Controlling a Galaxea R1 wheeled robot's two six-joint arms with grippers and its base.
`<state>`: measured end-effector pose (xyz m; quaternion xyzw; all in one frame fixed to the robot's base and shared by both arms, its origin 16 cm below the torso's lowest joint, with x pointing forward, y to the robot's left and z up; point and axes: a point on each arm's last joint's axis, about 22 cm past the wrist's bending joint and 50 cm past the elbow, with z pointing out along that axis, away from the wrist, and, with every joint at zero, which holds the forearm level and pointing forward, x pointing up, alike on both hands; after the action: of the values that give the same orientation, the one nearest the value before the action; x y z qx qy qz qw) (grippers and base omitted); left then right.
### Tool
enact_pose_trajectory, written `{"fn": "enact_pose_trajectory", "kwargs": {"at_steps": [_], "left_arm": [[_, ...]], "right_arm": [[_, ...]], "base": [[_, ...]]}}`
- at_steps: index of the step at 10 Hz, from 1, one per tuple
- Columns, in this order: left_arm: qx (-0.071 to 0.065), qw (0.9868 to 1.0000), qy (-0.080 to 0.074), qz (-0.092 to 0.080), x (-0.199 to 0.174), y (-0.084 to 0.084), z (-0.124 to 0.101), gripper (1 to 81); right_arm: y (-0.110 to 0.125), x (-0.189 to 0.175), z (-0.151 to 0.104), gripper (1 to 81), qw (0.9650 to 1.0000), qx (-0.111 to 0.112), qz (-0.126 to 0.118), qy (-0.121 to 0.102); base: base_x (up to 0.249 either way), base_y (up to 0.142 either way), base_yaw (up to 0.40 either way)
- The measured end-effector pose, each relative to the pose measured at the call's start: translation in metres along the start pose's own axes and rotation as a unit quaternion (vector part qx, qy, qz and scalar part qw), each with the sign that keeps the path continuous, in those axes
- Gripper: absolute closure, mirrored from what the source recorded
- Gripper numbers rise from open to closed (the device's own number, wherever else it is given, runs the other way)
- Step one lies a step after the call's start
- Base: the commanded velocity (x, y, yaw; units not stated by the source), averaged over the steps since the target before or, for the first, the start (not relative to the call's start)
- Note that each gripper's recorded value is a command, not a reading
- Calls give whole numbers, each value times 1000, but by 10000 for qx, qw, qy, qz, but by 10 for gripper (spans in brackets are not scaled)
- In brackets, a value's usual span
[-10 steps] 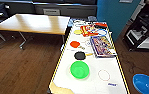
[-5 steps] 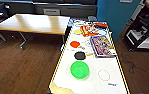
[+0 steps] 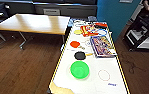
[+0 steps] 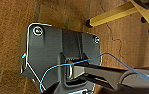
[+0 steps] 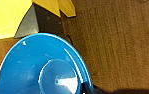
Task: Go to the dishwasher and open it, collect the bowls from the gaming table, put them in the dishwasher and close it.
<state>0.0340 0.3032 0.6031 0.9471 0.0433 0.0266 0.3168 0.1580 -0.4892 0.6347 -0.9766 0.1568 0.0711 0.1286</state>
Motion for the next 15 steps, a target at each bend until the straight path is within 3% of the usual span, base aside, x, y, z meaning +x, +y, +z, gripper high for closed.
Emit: {"fn": "enact_pose_trajectory", "kwargs": {"at_steps": [2, 3, 5, 6, 8, 10, 11, 12, 13, 15], "left_arm": [[-168, 9993, 324, 92, 53, 18, -32, 10], [-142, 9988, 439, 175, 75, 18, -50, 10], [-201, 9969, 701, 283, 112, 28, -64, 10], [-232, 9962, 788, 273, 120, 31, -64, 10], [-235, 9960, 810, 286, 129, 33, -68, 10], [-317, 9934, 1066, 266, 166, 42, -71, 10], [-356, 9922, 1173, 248, 184, 47, -70, 10], [-384, 9909, 1259, 271, 205, 51, -68, 10], [-415, 9892, 1362, 353, 232, 55, -67, 10], [-477, 9870, 1437, 545, 282, 68, -68, 10]], "right_arm": [[-19, -66, 48, 811, 9986, 380, 96, -348], [-16, -104, 67, 811, 9974, 424, 192, -542], [-20, -153, 92, 811, 9955, 606, 330, -654], [-18, -162, 93, 811, 9953, 662, 363, -613], [8, -186, 82, 811, 9957, 563, 479, -562], [15, -232, 87, 811, 9945, 574, 513, -706], [2, -237, 96, 811, 9939, 697, 507, -690], [-43, -242, 121, 811, 9906, 1148, 485, -559], [-58, -249, 130, 811, 9892, 1279, 458, -544], [-63, -266, 139, 811, 9890, 1297, 376, -610]], "base": [[0, 0, 0], [0, 0, 0], [0, 0, 0], [0, 0, 0], [0, 0, 0], [0, 0, 0], [0, 0, 0], [0, 0, 0], [0, 0, 0], [0, 0, 0]]}}
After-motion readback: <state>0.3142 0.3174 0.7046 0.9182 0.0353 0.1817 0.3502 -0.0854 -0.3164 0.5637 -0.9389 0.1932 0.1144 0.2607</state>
